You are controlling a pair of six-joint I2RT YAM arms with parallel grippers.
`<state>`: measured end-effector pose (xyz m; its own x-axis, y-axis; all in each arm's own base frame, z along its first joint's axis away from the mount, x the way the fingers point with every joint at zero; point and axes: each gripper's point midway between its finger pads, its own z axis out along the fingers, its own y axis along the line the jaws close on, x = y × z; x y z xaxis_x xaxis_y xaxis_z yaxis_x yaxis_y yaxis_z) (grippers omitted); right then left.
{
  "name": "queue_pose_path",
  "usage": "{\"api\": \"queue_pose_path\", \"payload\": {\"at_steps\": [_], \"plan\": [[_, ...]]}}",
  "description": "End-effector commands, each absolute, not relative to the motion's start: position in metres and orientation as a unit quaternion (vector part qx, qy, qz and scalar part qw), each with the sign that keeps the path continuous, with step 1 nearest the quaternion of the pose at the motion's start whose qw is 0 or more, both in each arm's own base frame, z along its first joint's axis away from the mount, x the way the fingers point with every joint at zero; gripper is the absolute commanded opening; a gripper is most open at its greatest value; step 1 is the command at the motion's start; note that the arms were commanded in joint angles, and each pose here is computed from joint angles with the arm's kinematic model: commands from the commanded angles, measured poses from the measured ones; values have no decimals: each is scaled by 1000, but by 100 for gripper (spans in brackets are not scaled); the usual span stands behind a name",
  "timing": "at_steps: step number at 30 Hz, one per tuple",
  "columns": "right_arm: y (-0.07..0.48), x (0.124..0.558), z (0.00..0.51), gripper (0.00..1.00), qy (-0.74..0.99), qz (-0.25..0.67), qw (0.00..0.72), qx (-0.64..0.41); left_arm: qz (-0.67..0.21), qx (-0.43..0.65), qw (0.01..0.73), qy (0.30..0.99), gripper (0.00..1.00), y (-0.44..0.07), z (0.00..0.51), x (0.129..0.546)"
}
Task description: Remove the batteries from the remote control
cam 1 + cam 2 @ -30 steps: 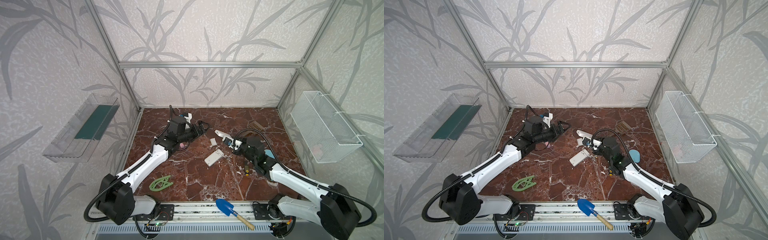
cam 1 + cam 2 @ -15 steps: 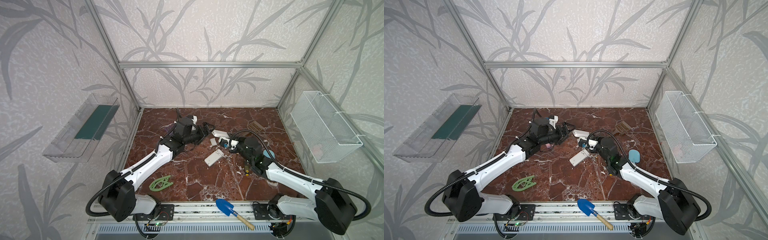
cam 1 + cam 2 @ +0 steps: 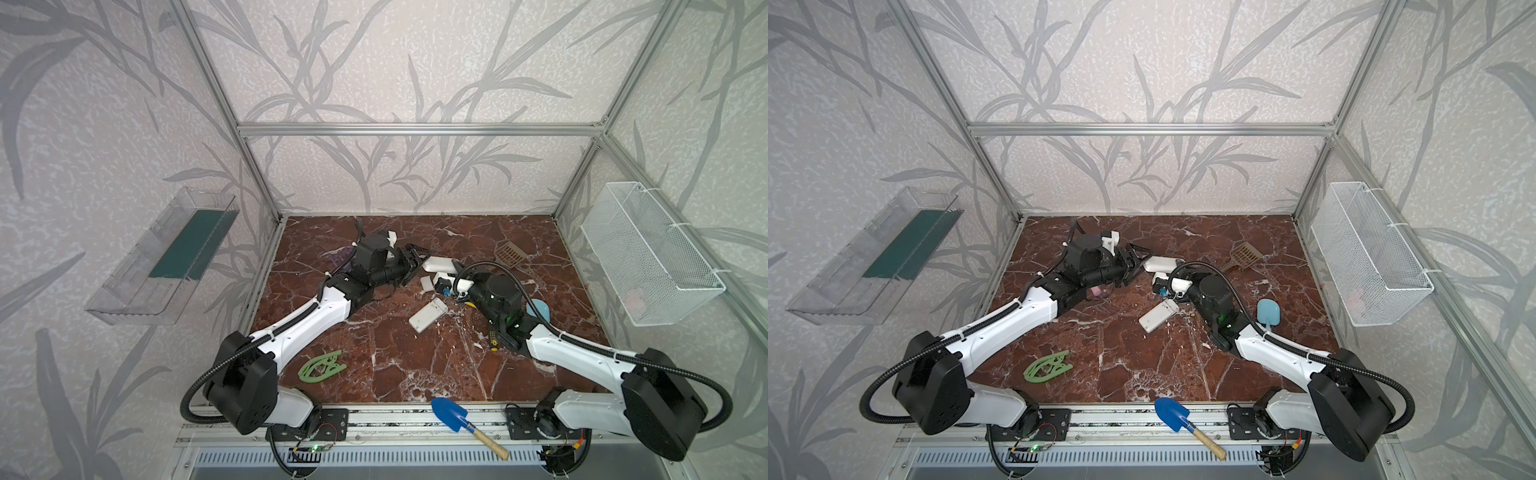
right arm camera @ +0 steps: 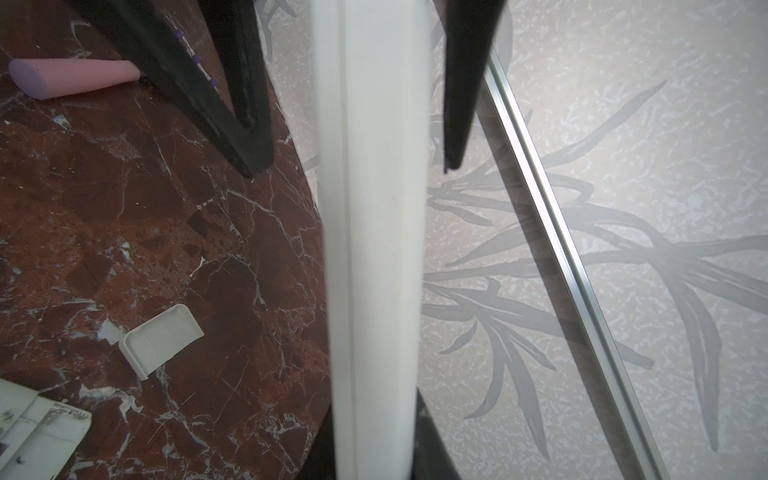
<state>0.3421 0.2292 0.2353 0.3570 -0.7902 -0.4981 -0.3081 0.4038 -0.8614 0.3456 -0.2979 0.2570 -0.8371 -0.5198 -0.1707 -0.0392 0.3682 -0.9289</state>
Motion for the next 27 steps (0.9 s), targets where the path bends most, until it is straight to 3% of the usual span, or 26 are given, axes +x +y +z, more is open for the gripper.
{"api": "queue_pose_path", "payload": {"at_steps": [1,17,27], "plan": [[232,342,247,1,522,-196,664,-499,-562,-173,228,776,63,-306,277,349],[236,347,247,1,513,-221,661,-501,-563,-178,217,777,43,-310,272,346],[243,345,246,1,494,-245,662,-509,-569,-185,206,775,24,-315,265,348]]}}
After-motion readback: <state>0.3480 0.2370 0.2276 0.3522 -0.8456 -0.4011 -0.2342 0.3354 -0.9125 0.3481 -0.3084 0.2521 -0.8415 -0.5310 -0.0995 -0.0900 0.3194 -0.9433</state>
